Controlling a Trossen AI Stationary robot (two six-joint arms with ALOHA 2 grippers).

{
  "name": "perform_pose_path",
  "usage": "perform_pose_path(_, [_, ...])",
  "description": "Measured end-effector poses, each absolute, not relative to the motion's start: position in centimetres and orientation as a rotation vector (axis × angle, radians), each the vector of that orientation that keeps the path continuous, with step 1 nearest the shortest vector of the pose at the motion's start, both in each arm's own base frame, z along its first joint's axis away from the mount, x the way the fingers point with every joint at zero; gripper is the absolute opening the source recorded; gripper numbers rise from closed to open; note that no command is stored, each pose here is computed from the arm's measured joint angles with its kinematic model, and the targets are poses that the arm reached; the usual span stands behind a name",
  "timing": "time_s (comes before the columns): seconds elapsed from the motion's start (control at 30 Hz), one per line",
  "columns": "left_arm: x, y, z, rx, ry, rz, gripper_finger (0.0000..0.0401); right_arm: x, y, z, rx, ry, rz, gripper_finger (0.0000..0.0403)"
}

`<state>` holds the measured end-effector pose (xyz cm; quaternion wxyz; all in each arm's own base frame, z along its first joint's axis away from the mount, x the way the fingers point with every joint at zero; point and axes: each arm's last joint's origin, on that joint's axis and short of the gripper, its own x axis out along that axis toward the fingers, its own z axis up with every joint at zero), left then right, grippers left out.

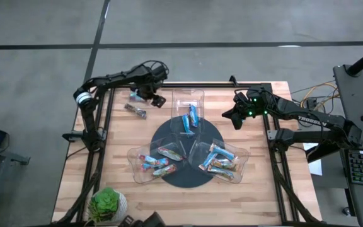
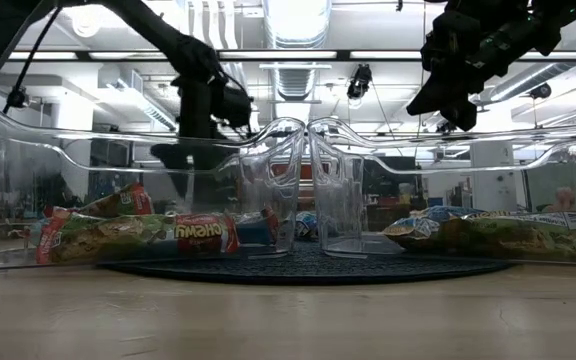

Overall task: Pick and place Granola Bars by type
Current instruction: Put the blue snack into the top transparent bin

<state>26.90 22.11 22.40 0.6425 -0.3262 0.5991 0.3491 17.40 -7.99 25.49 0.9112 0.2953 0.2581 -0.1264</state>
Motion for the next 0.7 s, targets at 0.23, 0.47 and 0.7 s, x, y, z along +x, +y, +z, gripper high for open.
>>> perform_pose_path(0.23, [27.3, 20.1, 24.6, -0.491, 1.458, 0.553, 0.0240, 17.5, -8.0, 25.5, 0.583, 0.526, -0.253, 0.0008])
perform_pose_path(0.47, [26.9, 17.5, 22.4, -0.265, 1.621, 0.352, 0.0240, 17.6, -8.1, 25.8, 0.555, 0.501, -0.244, 0.0008])
perform_pose_path(0.7, [25.6, 17.0, 21.0, -0.062, 1.575, 0.416, 0.0235, 17.6, -8.1, 25.7, 0.554, 0.500, -0.243, 0.0008])
